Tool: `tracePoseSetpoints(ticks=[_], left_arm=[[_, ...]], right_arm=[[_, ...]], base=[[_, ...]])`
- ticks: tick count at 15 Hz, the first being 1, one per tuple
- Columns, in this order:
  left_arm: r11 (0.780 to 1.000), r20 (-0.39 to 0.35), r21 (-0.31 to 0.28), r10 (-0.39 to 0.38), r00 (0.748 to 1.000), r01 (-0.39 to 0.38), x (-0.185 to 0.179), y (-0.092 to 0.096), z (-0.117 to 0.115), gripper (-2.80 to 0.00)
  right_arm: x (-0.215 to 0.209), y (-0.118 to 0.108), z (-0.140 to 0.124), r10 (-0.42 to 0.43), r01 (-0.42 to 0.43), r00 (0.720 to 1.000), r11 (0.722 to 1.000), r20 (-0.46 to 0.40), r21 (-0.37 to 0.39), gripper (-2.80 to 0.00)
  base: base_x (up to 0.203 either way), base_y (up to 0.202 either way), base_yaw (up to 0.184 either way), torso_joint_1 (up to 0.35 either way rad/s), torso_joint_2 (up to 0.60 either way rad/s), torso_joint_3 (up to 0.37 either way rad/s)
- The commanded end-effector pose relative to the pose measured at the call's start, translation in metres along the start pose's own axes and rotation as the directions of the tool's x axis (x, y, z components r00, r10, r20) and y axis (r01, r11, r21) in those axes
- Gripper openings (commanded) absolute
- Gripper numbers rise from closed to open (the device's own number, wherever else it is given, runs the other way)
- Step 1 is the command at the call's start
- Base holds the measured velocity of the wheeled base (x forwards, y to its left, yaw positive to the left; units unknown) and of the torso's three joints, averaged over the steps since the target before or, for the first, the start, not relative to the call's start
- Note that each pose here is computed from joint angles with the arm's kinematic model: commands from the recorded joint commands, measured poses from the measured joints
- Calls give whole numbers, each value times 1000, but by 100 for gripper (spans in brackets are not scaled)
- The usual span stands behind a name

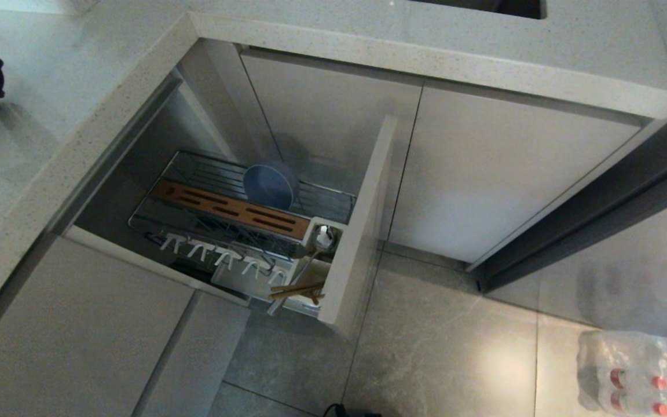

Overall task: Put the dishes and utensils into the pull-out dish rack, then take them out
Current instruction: Take the chopsticks out of the cupboard

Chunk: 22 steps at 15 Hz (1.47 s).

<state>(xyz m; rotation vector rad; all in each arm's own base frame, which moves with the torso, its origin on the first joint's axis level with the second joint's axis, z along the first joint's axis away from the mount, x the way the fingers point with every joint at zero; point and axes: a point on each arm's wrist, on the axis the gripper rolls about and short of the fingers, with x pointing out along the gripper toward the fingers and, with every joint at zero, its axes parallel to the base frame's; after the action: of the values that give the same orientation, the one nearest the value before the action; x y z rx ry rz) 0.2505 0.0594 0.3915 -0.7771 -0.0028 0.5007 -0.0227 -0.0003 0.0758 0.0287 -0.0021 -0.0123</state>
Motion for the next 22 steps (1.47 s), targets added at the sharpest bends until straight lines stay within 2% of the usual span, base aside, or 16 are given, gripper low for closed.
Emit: tracePoseSetpoints(ticks=[1, 16, 17, 22], left_arm=[[1000, -14, -4, 15, 1000, -15, 6, 1, -4, -280], [1000, -7, -14, 12, 1000, -12, -1, 1, -1, -280], [1000, -2, -15, 9, 1000, -9, -3, 1, 0, 0], [1000, 27, -23, -20, 999, 21, -18, -2, 8, 0]], right_arm=[[0, 0, 0, 0, 0, 1000, 1000, 0, 0, -280], [0, 0, 0, 0, 0, 1000, 1000, 0, 0, -280], [0, 0, 0, 0, 0, 1000, 1000, 0, 0, -280], [0, 0, 0, 0, 0, 1000, 1000, 0, 0, -280]], base=[[0, 0, 0, 0, 0, 0], [0, 0, 0, 0, 0, 0], [0, 0, 0, 0, 0, 0], [0, 0, 0, 0, 0, 0]])
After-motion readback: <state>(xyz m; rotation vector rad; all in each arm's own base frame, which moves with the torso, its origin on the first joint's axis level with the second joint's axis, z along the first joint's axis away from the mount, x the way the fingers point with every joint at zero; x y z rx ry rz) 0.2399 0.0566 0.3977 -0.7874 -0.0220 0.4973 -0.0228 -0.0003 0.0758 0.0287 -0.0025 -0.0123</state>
